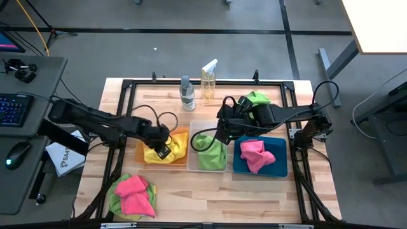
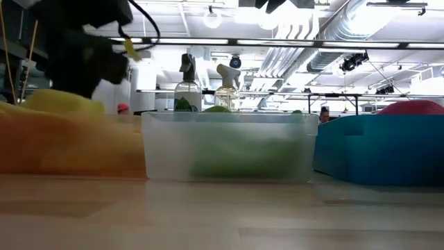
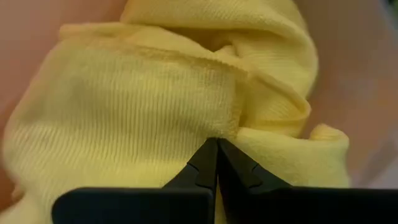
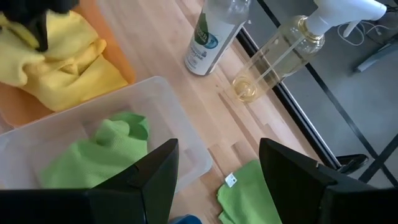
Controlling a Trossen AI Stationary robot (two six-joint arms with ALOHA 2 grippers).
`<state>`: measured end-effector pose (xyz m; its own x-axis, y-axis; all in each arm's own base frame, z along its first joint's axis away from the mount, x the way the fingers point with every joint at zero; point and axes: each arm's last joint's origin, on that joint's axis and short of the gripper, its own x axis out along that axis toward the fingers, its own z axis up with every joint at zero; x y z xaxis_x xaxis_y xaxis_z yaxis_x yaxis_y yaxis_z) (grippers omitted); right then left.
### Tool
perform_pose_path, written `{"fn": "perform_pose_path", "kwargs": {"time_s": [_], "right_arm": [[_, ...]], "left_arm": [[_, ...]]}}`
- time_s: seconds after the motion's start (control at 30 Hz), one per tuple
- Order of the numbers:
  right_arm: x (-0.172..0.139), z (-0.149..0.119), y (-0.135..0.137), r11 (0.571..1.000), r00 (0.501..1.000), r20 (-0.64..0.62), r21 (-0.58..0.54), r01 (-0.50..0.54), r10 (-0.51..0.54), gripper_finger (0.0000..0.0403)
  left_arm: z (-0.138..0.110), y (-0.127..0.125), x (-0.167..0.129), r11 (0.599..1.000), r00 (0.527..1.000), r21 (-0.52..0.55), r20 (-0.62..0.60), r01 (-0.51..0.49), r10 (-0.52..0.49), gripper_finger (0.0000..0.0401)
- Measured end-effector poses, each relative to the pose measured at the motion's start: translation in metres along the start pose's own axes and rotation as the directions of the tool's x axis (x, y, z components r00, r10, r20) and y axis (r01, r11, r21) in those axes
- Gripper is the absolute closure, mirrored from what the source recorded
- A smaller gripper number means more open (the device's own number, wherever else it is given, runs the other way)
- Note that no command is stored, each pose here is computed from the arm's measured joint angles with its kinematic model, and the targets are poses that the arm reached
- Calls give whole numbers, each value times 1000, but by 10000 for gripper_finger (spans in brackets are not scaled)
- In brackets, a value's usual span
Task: Sort microfiber towel by color & place in baskets
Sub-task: Put the top yellow microfiber cloth into the orange bin, then put the top green microfiber cloth into the transparent bin
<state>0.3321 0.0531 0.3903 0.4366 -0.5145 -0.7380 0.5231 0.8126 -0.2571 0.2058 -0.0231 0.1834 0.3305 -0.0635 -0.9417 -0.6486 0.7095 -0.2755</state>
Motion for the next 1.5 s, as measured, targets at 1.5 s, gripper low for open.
{"fn": "perform_pose_path", "kwargs": {"time_s": [1.5], "right_arm": [[184,-166,-193,694,953,-299,696,182,50,182]], "left_arm": [[27,-10,-149,882,640,167,632,440,-438,401]]}}
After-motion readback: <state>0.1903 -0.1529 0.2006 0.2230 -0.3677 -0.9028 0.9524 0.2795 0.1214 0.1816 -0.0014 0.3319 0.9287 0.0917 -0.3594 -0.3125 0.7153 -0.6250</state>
